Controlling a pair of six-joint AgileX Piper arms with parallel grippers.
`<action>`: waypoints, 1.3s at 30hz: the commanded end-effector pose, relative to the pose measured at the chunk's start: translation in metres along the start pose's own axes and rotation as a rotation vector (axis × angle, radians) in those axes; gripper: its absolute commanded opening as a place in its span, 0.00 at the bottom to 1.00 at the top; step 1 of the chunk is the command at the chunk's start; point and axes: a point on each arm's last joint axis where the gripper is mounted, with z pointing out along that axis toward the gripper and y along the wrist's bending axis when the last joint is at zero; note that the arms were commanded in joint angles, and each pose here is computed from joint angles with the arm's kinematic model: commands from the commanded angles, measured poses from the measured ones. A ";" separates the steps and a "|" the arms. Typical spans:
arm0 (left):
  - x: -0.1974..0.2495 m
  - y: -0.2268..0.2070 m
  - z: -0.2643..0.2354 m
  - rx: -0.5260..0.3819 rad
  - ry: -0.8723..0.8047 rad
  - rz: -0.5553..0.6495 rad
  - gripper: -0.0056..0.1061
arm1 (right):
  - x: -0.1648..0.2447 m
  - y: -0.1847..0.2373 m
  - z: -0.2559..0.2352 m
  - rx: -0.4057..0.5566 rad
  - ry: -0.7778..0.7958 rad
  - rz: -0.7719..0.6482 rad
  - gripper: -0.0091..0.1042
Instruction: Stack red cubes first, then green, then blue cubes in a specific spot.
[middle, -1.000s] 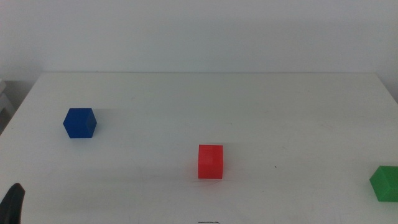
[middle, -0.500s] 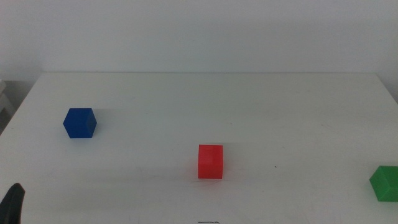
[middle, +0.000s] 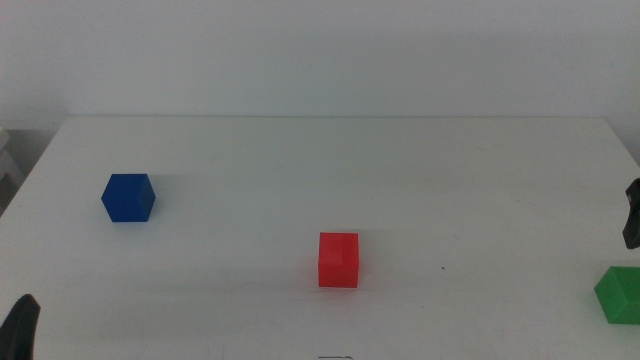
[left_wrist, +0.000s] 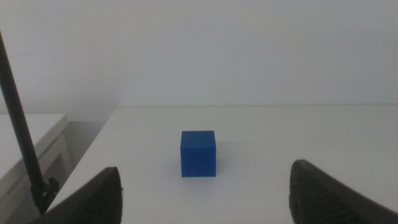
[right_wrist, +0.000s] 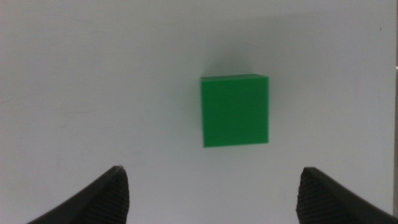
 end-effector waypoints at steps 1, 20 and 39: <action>-0.010 0.000 -0.002 0.003 -0.102 -0.021 0.85 | -0.007 -0.007 -0.006 0.021 -0.061 0.003 0.89; -0.010 0.000 -0.002 0.003 -0.102 -0.021 0.85 | -0.029 -0.011 0.055 0.051 0.073 -0.021 0.88; -0.010 0.000 -0.002 0.003 -0.102 -0.021 0.85 | -0.022 -0.022 0.095 0.046 0.112 0.014 0.74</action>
